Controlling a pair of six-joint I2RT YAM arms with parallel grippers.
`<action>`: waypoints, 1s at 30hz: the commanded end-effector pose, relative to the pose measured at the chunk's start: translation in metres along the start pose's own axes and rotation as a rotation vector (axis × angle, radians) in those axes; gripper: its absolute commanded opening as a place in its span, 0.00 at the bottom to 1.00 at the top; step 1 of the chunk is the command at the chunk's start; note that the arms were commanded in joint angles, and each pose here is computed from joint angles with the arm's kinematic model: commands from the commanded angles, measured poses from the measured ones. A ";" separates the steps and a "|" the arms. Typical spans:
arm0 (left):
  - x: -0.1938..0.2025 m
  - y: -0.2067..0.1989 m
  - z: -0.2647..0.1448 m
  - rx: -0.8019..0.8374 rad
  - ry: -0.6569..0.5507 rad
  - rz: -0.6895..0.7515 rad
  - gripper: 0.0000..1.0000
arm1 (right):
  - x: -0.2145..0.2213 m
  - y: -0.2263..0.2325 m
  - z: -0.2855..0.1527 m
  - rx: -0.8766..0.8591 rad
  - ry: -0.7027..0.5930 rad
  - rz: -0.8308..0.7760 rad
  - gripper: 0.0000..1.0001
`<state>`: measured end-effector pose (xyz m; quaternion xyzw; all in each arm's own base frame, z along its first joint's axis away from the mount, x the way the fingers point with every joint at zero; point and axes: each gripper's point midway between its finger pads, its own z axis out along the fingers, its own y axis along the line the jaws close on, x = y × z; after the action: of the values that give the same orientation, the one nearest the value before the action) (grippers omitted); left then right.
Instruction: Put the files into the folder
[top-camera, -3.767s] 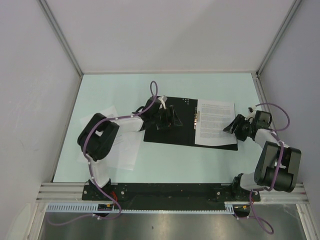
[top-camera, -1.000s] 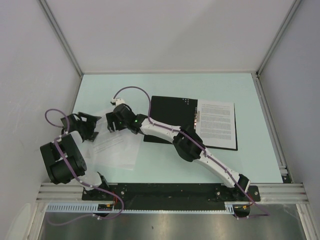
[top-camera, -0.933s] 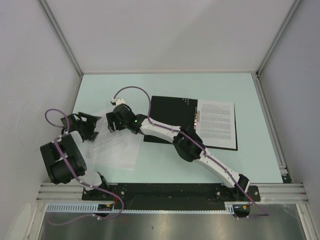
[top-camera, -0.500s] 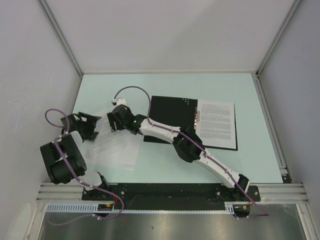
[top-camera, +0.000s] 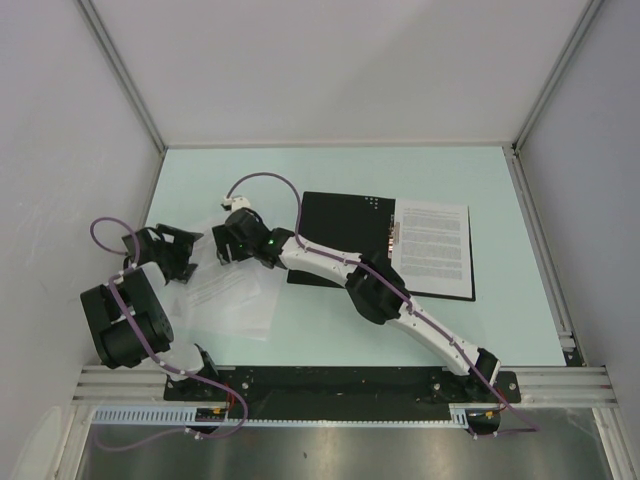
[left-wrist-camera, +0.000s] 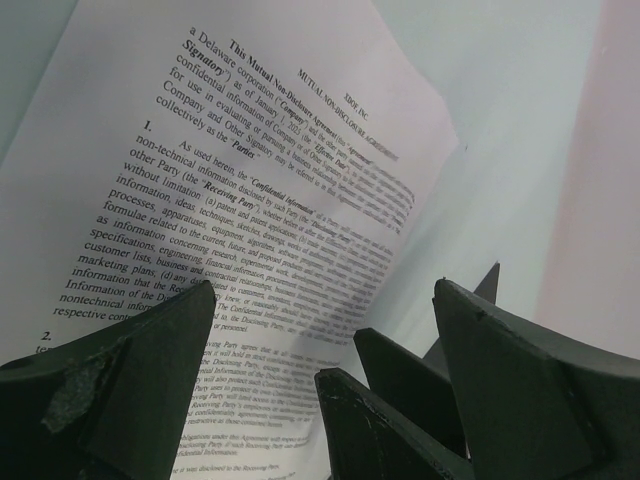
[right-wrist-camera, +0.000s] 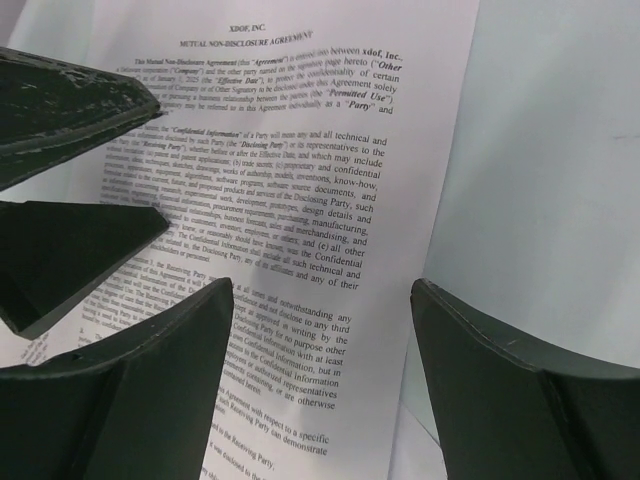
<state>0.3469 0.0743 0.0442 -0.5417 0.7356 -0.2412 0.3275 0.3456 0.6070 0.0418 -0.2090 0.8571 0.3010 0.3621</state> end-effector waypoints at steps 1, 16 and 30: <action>0.024 0.030 0.002 -0.096 0.057 -0.003 0.99 | 0.067 -0.008 0.015 -0.036 0.172 0.011 0.77; 0.028 0.031 0.003 -0.099 0.066 0.003 1.00 | 0.050 -0.038 0.011 0.041 0.121 0.010 0.87; 0.030 0.029 0.003 -0.093 0.070 0.005 1.00 | 0.069 -0.047 -0.009 0.226 0.161 -0.027 0.90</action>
<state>0.3498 0.0698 0.0447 -0.5333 0.7388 -0.2423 0.3332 0.3486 0.6006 0.0397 -0.1934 0.8555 0.2858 0.3860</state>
